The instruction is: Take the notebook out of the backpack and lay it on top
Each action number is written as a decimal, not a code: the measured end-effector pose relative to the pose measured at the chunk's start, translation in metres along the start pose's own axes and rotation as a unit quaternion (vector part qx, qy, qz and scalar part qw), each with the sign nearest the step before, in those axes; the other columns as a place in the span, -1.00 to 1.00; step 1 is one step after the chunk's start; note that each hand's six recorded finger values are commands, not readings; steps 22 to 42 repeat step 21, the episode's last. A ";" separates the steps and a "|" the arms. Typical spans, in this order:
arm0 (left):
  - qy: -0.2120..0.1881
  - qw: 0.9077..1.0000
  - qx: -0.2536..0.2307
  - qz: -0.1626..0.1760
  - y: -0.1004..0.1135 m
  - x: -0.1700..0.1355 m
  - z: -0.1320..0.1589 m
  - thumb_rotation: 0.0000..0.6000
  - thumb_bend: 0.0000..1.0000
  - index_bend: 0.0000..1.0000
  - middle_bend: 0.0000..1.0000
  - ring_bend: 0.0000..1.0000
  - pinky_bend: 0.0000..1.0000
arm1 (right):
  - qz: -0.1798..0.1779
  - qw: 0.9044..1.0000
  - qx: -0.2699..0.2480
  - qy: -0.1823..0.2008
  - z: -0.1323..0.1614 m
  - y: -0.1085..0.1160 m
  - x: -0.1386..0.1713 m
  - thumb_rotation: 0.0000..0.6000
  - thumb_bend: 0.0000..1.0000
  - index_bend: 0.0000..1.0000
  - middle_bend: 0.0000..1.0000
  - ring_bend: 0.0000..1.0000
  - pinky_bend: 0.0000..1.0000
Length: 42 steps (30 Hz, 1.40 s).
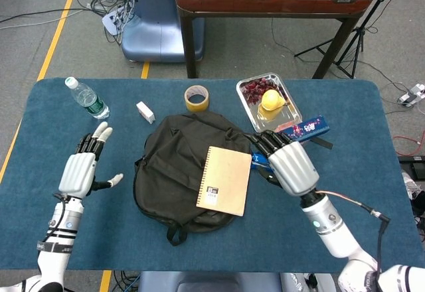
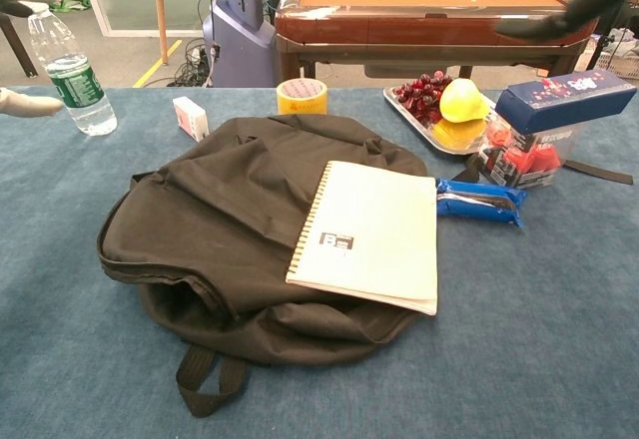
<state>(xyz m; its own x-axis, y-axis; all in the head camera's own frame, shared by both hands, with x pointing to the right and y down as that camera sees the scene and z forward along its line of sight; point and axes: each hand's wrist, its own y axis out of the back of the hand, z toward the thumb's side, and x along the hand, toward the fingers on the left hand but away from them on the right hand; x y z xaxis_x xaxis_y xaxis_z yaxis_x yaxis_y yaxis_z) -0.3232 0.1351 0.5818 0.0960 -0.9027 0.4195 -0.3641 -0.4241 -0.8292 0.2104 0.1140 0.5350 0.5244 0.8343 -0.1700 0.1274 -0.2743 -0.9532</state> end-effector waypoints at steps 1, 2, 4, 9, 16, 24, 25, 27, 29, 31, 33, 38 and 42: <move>0.006 1.000 0.006 0.003 0.002 -0.001 -0.005 1.00 -0.66 -0.96 -1.00 -1.00 -1.00 | 0.005 1.000 0.008 -0.009 -0.007 0.001 0.009 1.00 -0.45 -0.11 -0.08 -0.09 0.20; 0.015 1.000 0.015 0.006 0.005 -0.002 -0.012 1.00 -0.67 -0.94 -1.00 -1.00 -1.00 | 0.011 1.000 0.014 -0.016 -0.012 0.000 0.017 1.00 -0.44 -0.04 -0.04 -0.05 0.21; 0.029 0.999 0.026 0.010 0.009 -0.004 -0.023 1.00 -0.67 -0.90 -1.00 -1.00 -1.00 | 0.026 0.999 0.027 -0.035 -0.025 -0.001 0.035 1.00 -0.43 0.05 0.01 -0.01 0.23; 0.067 0.997 0.046 0.016 0.016 -0.016 -0.053 1.00 -0.67 -0.85 -1.00 -1.00 -1.00 | 0.057 0.994 0.041 -0.083 -0.052 -0.005 0.076 1.00 -0.39 0.10 0.05 0.00 0.23; 0.092 0.993 0.073 0.019 0.015 -0.044 -0.081 1.00 -0.67 -0.74 -1.00 -1.00 -1.00 | 0.078 0.986 0.030 -0.144 -0.081 -0.015 0.133 1.00 -0.38 0.16 0.10 0.05 0.29; 0.080 0.992 0.087 0.036 0.013 -0.061 -0.087 1.00 -0.67 -0.67 -1.00 -1.00 -1.00 | 0.086 0.980 0.032 -0.176 -0.092 -0.020 0.165 1.00 -0.36 0.18 0.10 0.05 0.29; 0.080 0.992 0.087 0.036 0.013 -0.061 -0.087 1.00 -0.67 -0.67 -1.00 -1.00 -1.00 | 0.086 0.980 0.032 -0.176 -0.092 -0.020 0.165 1.00 -0.36 0.18 0.10 0.05 0.29; 0.080 0.992 0.087 0.036 0.013 -0.061 -0.087 1.00 -0.67 -0.67 -1.00 -1.00 -1.00 | 0.086 0.980 0.032 -0.176 -0.092 -0.020 0.165 1.00 -0.36 0.18 0.10 0.05 0.29; 0.080 0.992 0.087 0.036 0.013 -0.061 -0.087 1.00 -0.67 -0.67 -1.00 -1.00 -1.00 | 0.086 0.980 0.032 -0.176 -0.092 -0.020 0.165 1.00 -0.36 0.18 0.10 0.05 0.29; 0.080 0.992 0.087 0.036 0.013 -0.061 -0.087 1.00 -0.67 -0.67 -1.00 -1.00 -1.00 | 0.086 0.980 0.032 -0.176 -0.092 -0.020 0.165 1.00 -0.36 0.18 0.10 0.05 0.29; 0.080 0.992 0.087 0.036 0.013 -0.061 -0.087 1.00 -0.67 -0.67 -1.00 -1.00 -1.00 | 0.086 0.980 0.032 -0.176 -0.092 -0.020 0.165 1.00 -0.36 0.18 0.10 0.05 0.29; 0.080 0.992 0.087 0.036 0.013 -0.061 -0.087 1.00 -0.67 -0.67 -1.00 -1.00 -1.00 | 0.086 0.980 0.032 -0.176 -0.092 -0.020 0.165 1.00 -0.36 0.18 0.10 0.05 0.29; 0.080 0.992 0.087 0.036 0.013 -0.061 -0.087 1.00 -0.67 -0.67 -1.00 -1.00 -1.00 | 0.086 0.980 0.032 -0.176 -0.092 -0.020 0.165 1.00 -0.36 0.18 0.10 0.05 0.29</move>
